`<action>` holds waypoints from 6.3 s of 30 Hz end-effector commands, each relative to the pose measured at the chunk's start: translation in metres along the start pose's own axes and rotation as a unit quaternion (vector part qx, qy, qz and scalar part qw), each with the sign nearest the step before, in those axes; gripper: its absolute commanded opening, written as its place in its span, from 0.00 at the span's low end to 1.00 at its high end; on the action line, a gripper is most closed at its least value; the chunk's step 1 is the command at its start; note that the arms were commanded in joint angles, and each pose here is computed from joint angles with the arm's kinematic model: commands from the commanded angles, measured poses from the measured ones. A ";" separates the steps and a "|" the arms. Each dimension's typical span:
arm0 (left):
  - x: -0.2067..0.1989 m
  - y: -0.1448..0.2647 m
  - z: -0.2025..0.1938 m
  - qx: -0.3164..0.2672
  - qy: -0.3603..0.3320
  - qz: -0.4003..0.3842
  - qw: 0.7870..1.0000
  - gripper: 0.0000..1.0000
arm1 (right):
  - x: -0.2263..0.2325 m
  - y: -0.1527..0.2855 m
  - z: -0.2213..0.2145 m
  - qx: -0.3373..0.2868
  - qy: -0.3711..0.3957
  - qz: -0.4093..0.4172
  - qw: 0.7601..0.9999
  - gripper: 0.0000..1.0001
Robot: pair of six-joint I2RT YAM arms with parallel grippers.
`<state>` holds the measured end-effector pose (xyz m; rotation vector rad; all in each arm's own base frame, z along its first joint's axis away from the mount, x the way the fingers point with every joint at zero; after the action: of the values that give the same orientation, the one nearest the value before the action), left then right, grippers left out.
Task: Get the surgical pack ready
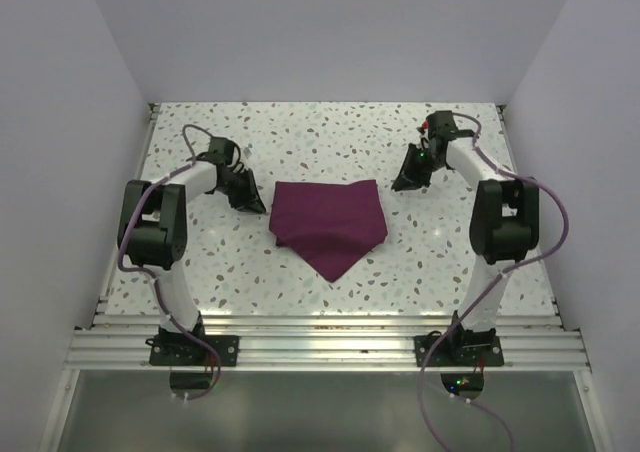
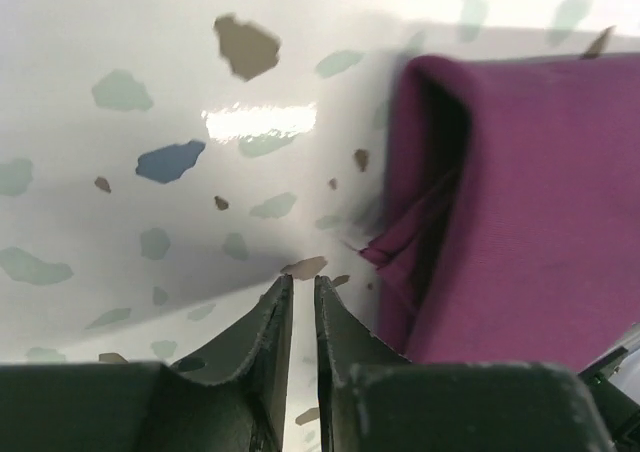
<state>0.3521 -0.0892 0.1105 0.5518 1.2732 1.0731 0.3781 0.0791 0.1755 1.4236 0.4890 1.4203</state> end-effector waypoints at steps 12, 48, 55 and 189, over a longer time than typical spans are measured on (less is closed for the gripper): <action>-0.023 -0.014 -0.071 0.077 0.000 -0.049 0.996 0.16 | 0.023 -0.086 -0.008 0.111 0.026 -0.026 0.993 0.16; -0.144 0.082 -0.123 -0.139 -0.399 0.051 0.905 0.95 | -0.027 0.084 -0.110 -0.011 -0.039 -0.030 0.999 0.99; -0.144 0.036 -0.136 -0.080 -0.509 0.099 0.851 0.89 | -0.036 0.098 -0.153 -0.023 -0.066 0.004 0.998 0.99; -0.204 0.030 -0.115 -0.021 -0.460 0.031 0.887 0.00 | 0.046 -0.030 -0.127 -0.107 -0.033 0.149 0.982 0.00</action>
<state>0.2444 -0.2779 0.1797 1.0244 0.4148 0.7195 0.2679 0.1704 0.1392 1.4453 0.1319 1.5614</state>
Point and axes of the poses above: each gripper's point midway between its finger pads, its own y axis back along the fingers, its own x axis along the line the jaws close on, z = x × y, the point moved 9 cm from there along y, back along the fingers, and after that the axes turned 1 degree about -y, right-handed, at the moved point
